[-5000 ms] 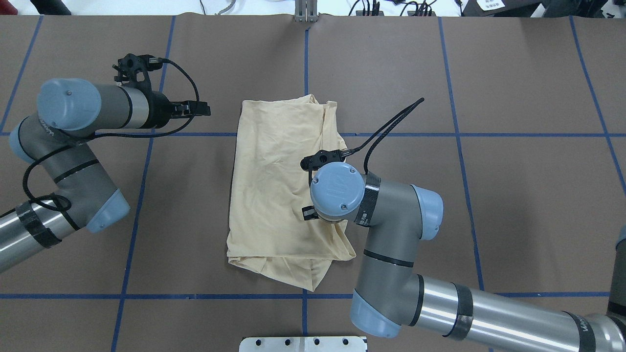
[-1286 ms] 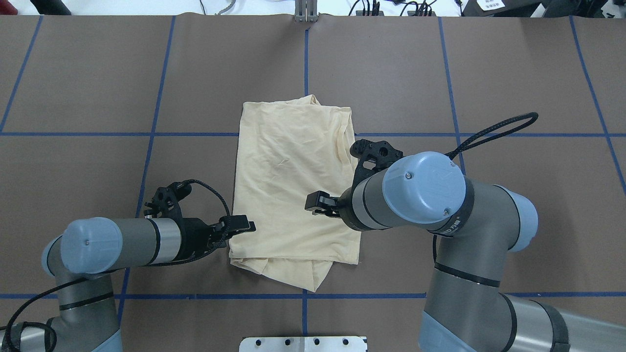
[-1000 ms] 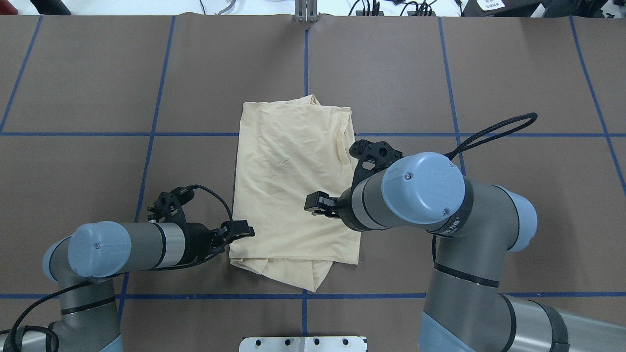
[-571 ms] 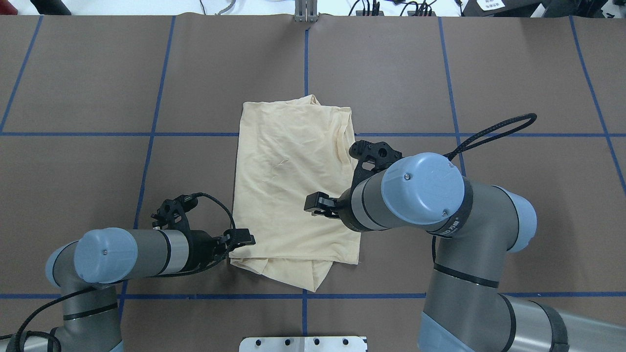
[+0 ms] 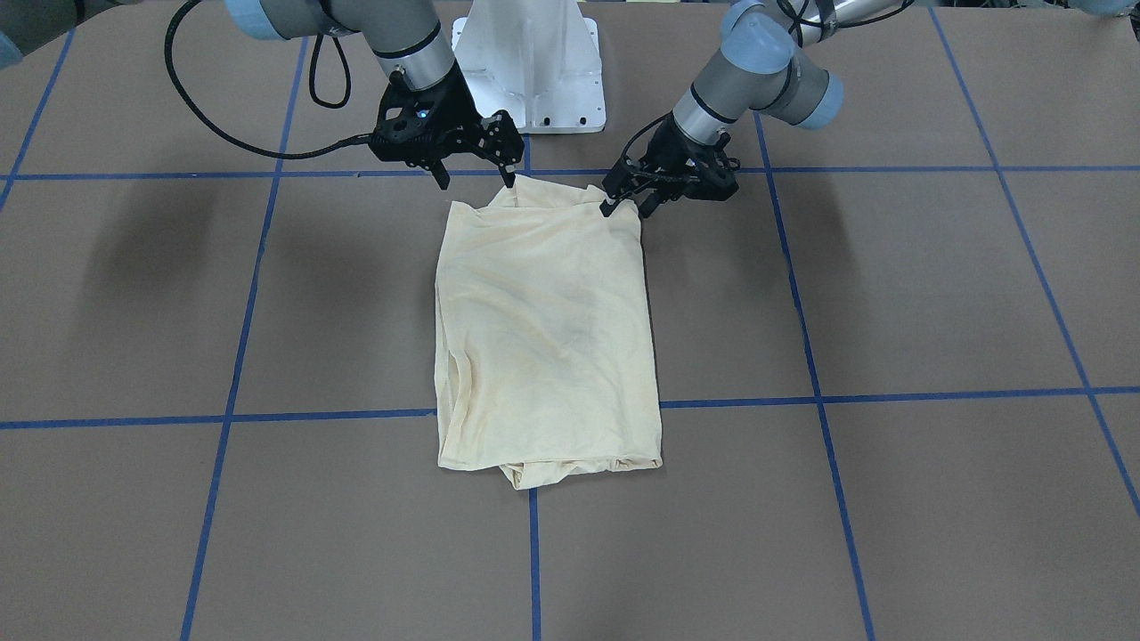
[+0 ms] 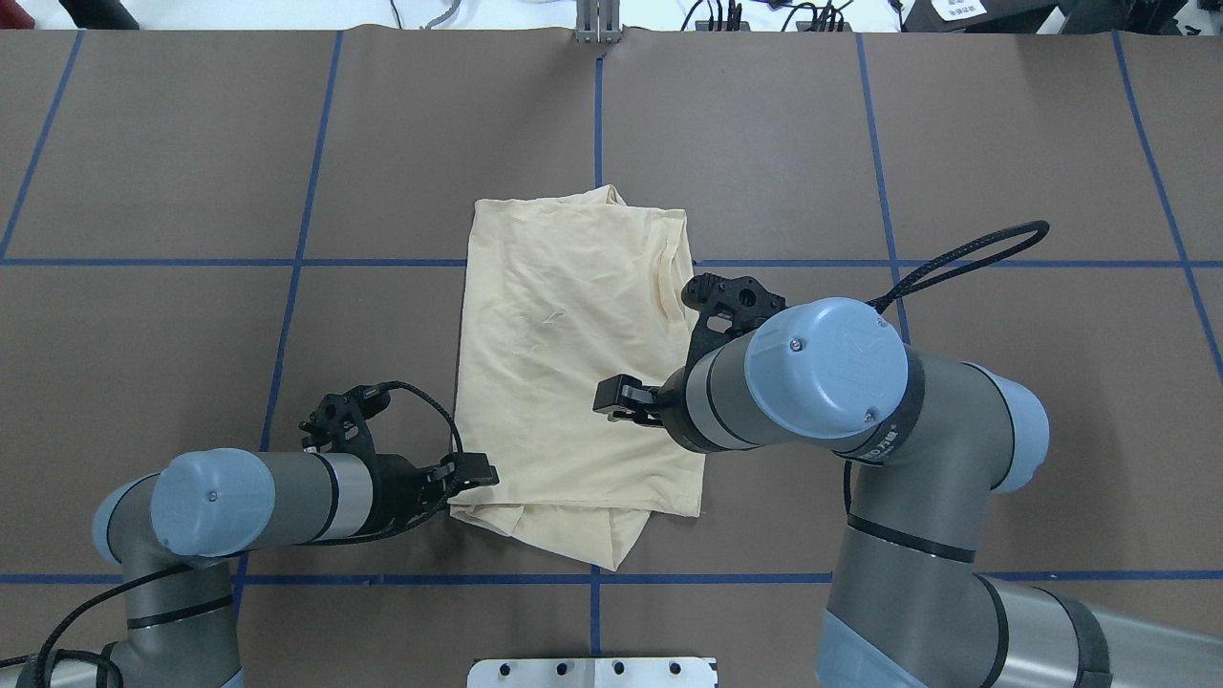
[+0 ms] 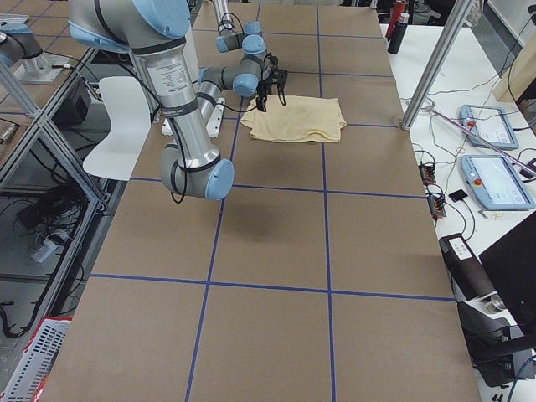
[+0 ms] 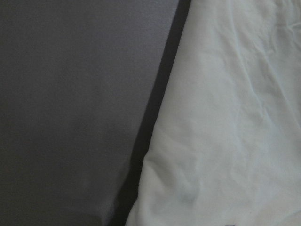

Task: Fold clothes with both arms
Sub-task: 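Grasp the shirt's side edges with both grippers, then hold the near corners of the cream shirt with both grippers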

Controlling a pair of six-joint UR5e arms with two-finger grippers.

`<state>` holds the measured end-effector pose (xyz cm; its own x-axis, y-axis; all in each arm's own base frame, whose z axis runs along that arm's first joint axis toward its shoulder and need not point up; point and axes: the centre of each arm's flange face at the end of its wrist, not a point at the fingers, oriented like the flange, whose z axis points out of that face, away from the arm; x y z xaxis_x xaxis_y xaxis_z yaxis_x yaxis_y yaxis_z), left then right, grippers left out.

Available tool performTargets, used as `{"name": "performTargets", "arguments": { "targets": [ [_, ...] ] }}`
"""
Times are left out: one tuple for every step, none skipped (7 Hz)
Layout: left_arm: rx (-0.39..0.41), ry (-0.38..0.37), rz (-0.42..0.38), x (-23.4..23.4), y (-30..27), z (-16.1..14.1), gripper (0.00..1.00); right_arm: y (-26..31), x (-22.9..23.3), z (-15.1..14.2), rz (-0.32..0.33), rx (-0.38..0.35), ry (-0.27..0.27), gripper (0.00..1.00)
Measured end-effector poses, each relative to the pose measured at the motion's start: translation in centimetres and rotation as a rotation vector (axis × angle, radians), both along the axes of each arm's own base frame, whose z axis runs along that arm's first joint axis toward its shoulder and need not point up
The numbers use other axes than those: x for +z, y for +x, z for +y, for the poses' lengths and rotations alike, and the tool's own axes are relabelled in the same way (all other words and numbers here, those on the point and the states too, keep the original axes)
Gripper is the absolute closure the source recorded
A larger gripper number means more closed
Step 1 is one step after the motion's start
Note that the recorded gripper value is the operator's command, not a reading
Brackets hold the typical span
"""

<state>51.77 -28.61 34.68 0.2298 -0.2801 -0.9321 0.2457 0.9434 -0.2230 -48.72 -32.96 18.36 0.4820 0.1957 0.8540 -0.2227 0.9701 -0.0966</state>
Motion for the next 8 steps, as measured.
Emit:
{"name": "performTargets", "arguments": {
  "targets": [
    [0.004, -0.001, -0.004, -0.3, 0.3, 0.1, 0.71, 0.0, 0.0, 0.0, 0.000, 0.000, 0.000, 0.00],
    [0.006, -0.002, -0.006, -0.5, 0.5, 0.2, 1.00, 0.0, 0.0, 0.0, 0.000, -0.001, 0.000, 0.00],
    [0.007, -0.002, -0.009, -0.7, 0.5, 0.2, 1.00, 0.0, 0.1, 0.0, 0.001, -0.001, -0.001, 0.00],
    [0.009, -0.003, -0.012, -0.8, 0.5, 0.2, 1.00, -0.1, 0.2, 0.1, 0.003, -0.003, -0.002, 0.00],
    [0.013, -0.003, -0.013, -1.0, 0.4, 0.3, 1.00, -0.6, 0.3, 0.6, 0.006, -0.005, -0.011, 0.00],
    [0.023, -0.003, -0.010, -1.2, 0.3, 0.4, 1.00, -1.6, 0.7, 1.5, 0.012, -0.001, -0.043, 0.00],
    [0.034, -0.005, -0.007, -1.5, 0.3, 0.6, 1.00, -3.0, 1.3, 2.7, 0.025, 0.022, -0.092, 0.00],
    [0.038, -0.006, -0.004, -1.7, 0.2, 0.6, 1.00, -4.9, 2.1, 3.7, 0.045, 0.068, -0.146, 0.00]
  ]
}}
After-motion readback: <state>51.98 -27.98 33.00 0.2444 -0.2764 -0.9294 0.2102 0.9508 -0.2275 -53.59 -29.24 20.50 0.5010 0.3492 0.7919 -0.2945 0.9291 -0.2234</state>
